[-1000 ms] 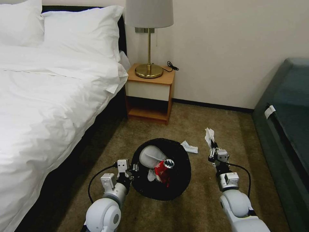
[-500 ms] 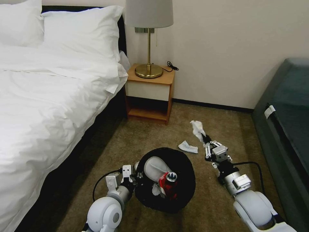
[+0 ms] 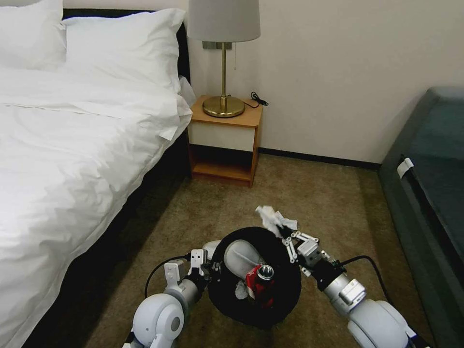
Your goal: Pick up the trash bin, then pick up the garbage on the floor and place it into the trash bin.
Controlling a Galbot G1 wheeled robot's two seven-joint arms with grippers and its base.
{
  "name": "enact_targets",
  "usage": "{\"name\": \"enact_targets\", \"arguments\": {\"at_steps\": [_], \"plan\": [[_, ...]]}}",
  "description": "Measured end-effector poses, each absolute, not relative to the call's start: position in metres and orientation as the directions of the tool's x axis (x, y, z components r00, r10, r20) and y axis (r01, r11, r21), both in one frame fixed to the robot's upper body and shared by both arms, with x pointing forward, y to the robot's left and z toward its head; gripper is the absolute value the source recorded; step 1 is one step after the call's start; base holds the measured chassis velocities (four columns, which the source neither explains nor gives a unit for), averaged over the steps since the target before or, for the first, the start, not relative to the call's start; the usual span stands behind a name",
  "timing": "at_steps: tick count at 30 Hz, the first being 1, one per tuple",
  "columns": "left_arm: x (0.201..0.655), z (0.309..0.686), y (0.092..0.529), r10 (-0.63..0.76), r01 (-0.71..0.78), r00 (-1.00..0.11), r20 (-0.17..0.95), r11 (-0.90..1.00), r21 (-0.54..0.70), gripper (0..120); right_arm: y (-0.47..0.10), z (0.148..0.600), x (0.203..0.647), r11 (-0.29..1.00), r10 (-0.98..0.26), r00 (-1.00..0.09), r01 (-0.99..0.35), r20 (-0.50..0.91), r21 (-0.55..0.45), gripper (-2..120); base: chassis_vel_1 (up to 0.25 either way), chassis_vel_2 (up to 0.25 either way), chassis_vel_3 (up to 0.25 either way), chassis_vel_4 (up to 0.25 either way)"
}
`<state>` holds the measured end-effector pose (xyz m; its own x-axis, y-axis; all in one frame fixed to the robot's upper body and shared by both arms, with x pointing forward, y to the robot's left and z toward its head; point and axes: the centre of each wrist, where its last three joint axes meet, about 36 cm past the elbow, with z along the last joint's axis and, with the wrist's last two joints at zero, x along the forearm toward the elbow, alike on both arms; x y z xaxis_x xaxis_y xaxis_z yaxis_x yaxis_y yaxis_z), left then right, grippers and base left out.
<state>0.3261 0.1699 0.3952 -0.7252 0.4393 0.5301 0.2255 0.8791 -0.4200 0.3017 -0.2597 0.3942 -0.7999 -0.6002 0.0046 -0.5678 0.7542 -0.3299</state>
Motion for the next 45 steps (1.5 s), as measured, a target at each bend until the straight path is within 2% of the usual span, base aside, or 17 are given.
{"name": "enact_targets", "arguments": {"at_steps": [22,23,24,31,32,35,36,38,39,40,41,43,44,45], "plan": [[0.326,0.4,0.163,0.464,0.23,-0.73,0.501,0.858,-0.459,0,-0.256,0.364,0.287,0.726,-0.627,-0.776,-0.616,0.075,-0.306,1,0.0,0.0,0.0,0.0],[0.325,0.401,0.163,0.464,0.23,-0.731,0.5,0.857,-0.461,0,-0.256,0.363,0.287,0.726,-0.626,-0.776,-0.616,0.075,-0.306,7,0.0,0.0,0.0,0.0],[0.325,0.401,0.163,0.464,0.23,-0.731,0.5,0.857,-0.461,0,-0.256,0.363,0.287,0.726,-0.626,-0.776,-0.616,0.075,-0.306,7,0.0,0.0,0.0,0.0],[0.323,0.401,0.164,0.466,0.226,-0.731,0.499,0.855,-0.467,0,-0.255,0.365,0.287,0.733,-0.618,-0.783,-0.605,0.068,-0.309,33,0.0,0.0,0.0,0.0],[0.323,0.401,0.164,0.466,0.226,-0.731,0.499,0.855,-0.467,0,-0.255,0.365,0.287,0.733,-0.618,-0.783,-0.605,0.068,-0.309,33,0.0,0.0,0.0,0.0],[0.323,0.402,0.165,0.466,0.227,-0.73,0.499,0.855,-0.467,0,-0.258,0.368,0.289,0.736,-0.612,-0.788,-0.597,0.064,-0.318,50,0.0,0.0,0.0,0.0],[0.323,0.402,0.165,0.466,0.227,-0.73,0.499,0.855,-0.467,0,-0.258,0.368,0.289,0.736,-0.612,-0.788,-0.597,0.064,-0.318,50,0.0,0.0,0.0,0.0],[0.323,0.402,0.165,0.466,0.227,-0.73,0.499,0.855,-0.466,0,-0.259,0.369,0.29,0.738,-0.609,-0.791,-0.594,0.063,-0.32,60,0.0,0.0,0.0,0.0],[0.323,0.402,0.165,0.466,0.227,-0.73,0.499,0.855,-0.466,0,-0.259,0.369,0.29,0.738,-0.609,-0.791,-0.594,0.063,-0.32,60,0.0,0.0,0.0,0.0],[0.323,0.402,0.165,0.466,0.227,-0.731,0.499,0.855,-0.466,0,-0.259,0.369,0.291,0.74,-0.606,-0.793,-0.591,0.06,-0.321,67,0.0,0.0,0.0,0.0],[0.323,0.402,0.165,0.466,0.227,-0.731,0.499,0.855,-0.466,0,-0.259,0.369,0.291,0.74,-0.606,-0.793,-0.591,0.06,-0.321,67,0.0,0.0,0.0,0.0],[0.323,0.402,0.165,0.464,0.227,-0.732,0.499,0.857,-0.464,0,-0.26,0.37,0.291,0.743,-0.603,-0.795,-0.587,0.059,-0.322,79,0.0,0.0,0.0,0.0],[0.323,0.402,0.165,0.464,0.227,-0.732,0.499,0.857,-0.464,0,-0.26,0.37,0.291,0.743,-0.603,-0.795,-0.587,0.059,-0.322,79,0.0,0.0,0.0,0.0],[0.323,0.402,0.165,0.464,0.227,-0.732,0.499,0.857,-0.463,0,-0.261,0.37,0.291,0.743,-0.603,-0.796,-0.587,0.059,-0.321,83,0.0,0.0,0.0,0.0]]}}
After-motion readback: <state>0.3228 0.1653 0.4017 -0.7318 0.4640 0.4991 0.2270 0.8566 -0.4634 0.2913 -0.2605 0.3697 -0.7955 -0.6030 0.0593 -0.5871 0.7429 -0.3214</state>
